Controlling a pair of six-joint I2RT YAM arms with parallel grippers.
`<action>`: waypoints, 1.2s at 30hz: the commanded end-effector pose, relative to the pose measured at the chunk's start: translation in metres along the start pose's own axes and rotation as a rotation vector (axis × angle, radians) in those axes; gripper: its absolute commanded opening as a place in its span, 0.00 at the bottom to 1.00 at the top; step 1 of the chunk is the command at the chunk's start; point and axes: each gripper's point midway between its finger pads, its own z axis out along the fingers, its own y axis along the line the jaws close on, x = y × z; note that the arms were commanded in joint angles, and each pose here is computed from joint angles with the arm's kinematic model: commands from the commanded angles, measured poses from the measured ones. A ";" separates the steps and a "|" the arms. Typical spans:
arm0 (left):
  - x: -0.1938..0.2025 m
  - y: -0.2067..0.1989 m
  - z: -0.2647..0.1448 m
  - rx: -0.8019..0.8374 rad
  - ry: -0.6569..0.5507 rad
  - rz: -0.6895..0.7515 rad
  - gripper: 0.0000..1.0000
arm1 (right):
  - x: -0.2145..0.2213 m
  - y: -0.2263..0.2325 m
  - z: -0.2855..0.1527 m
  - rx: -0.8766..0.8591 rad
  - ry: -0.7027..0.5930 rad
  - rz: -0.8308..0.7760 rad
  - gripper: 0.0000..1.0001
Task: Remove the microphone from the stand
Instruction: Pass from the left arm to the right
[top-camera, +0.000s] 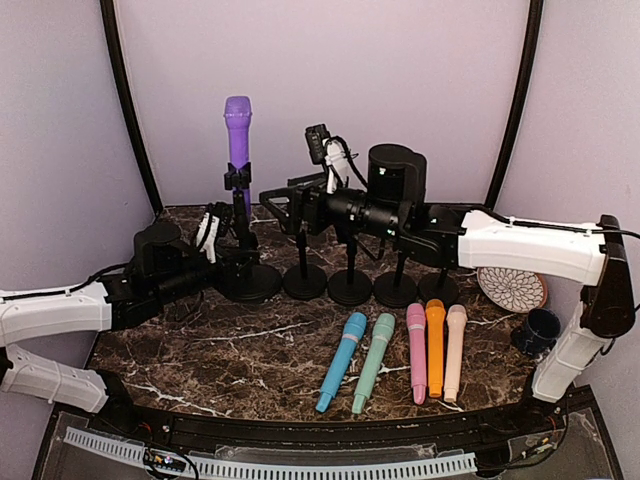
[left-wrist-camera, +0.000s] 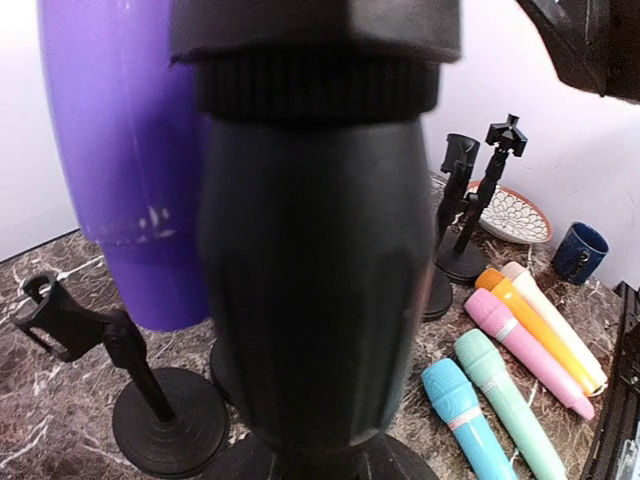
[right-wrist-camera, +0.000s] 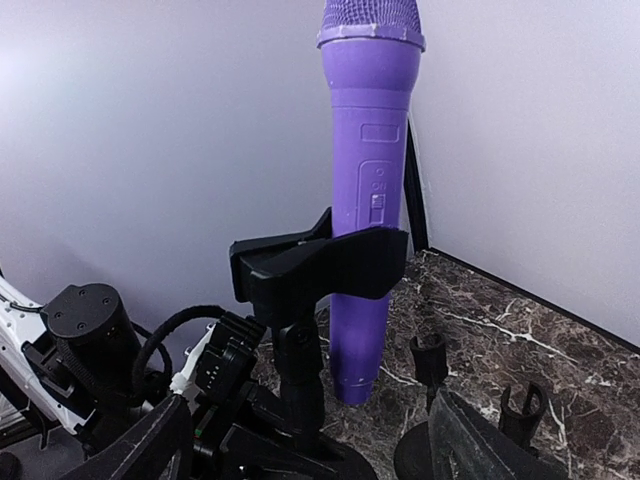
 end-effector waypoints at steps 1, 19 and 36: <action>-0.035 0.021 -0.021 -0.134 -0.197 -0.028 0.00 | -0.017 -0.002 -0.010 0.031 -0.054 -0.030 0.82; 0.049 0.053 -0.038 -0.248 -0.257 -0.021 0.00 | 0.023 -0.005 0.002 -0.007 -0.001 -0.034 0.83; 0.081 0.015 -0.014 -0.059 -0.173 0.009 0.00 | -0.004 -0.009 0.060 -0.171 -0.010 -0.065 0.89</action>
